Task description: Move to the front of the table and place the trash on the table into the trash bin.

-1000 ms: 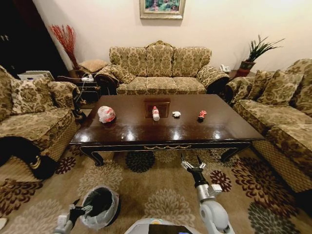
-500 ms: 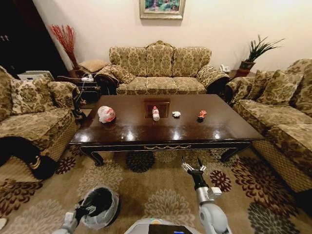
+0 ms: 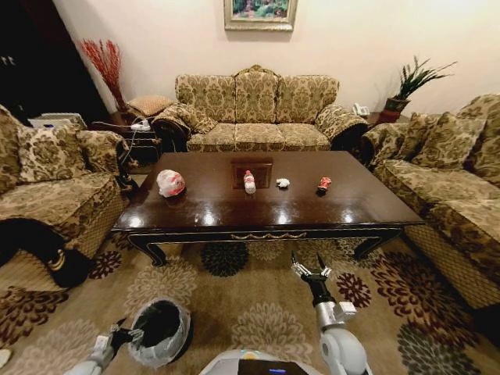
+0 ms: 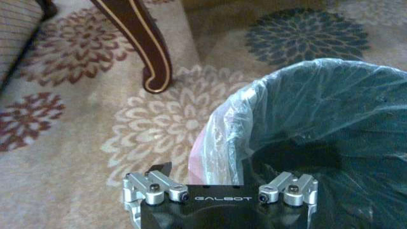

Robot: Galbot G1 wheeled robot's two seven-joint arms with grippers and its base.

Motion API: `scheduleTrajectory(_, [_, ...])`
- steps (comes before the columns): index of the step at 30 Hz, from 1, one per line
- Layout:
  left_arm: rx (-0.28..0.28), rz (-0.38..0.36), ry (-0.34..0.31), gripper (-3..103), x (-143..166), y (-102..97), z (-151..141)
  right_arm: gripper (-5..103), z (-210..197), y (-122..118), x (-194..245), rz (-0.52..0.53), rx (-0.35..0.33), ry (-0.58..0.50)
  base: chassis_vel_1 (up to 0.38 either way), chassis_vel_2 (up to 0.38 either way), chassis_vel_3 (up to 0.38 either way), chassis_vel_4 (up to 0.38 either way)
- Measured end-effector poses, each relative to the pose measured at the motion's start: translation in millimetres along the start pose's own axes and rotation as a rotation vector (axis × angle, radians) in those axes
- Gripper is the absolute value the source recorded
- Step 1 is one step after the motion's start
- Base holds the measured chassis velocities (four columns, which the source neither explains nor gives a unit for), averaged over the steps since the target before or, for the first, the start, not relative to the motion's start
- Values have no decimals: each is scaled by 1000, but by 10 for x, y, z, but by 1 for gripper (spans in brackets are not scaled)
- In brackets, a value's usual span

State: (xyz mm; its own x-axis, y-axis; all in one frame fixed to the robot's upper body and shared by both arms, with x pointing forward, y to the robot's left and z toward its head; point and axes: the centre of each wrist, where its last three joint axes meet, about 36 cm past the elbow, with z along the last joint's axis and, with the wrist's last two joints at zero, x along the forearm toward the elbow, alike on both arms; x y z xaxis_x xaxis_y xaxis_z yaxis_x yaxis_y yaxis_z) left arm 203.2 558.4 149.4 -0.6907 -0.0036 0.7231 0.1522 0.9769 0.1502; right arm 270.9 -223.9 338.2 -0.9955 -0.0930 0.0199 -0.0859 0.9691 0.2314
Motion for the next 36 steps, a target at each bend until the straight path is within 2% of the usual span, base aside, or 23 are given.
scheduleTrajectory(3, [4, 23, 6, 92, -37, 39, -17, 100, 0, -2, 1, 1, 0, 1, 0, 0, 0, 0])
scheduleTrajectory(5, [6, 44, 25, 84, -82, 106, -26, 100, 2, -6, 3, 4, 1, 1, 0, 0, 0, 0])
scheduleTrajectory(6, [6, 44, 25, 84, -82, 106, -26, 100, 2, -6, 3, 4, 1, 1, 0, 0, 0, 0])
scheduleTrajectory(10, [0, 69, 51, 72, -93, 196, -11, 100, 5, -6, 5, 8, 1, 2, 0, 0, 0, 0])
scheduleTrajectory(11, [0, 69, 51, 72, -93, 196, -11, 100, 5, -6, 5, 8, 1, 2, 0, 0, 0, 0])
scheduleTrajectory(19, [-13, 109, 49, 44, 17, 235, 14, 100, -52, 47, -32, 8, 0, -8, 0, 0, 0, 0])
scheduleTrajectory(21, [-15, 112, 48, 44, 35, 237, 14, 100, -56, 53, -36, 8, 0, -9, 0, 0, 0, 0])
scheduleTrajectory(22, [-17, 113, 48, 40, 43, 237, 13, 100, -58, 57, -37, 8, -1, -10, 0, 0, 0, 0])
scheduleTrajectory(25, [-41, 127, 44, 28, 81, 240, 13, 100, -63, 70, -39, 10, -2, -12, 0, 0, 0, 0])
scheduleTrajectory(29, [-57, 128, 43, 24, 105, 251, 12, 100, -59, 79, -33, 12, -5, -11, 0, 0, 0, 0])
scheduleTrajectory(33, [-93, 109, 49, 9, 159, 303, -9, 100, -52, 89, -27, 16, -9, -11, 0, 0, 0, 0])
scheduleTrajectory(36, [-115, 100, 47, 3, 179, 332, -30, 100, -46, 89, -27, 19, -11, -12, 0, 0, 0, 0])
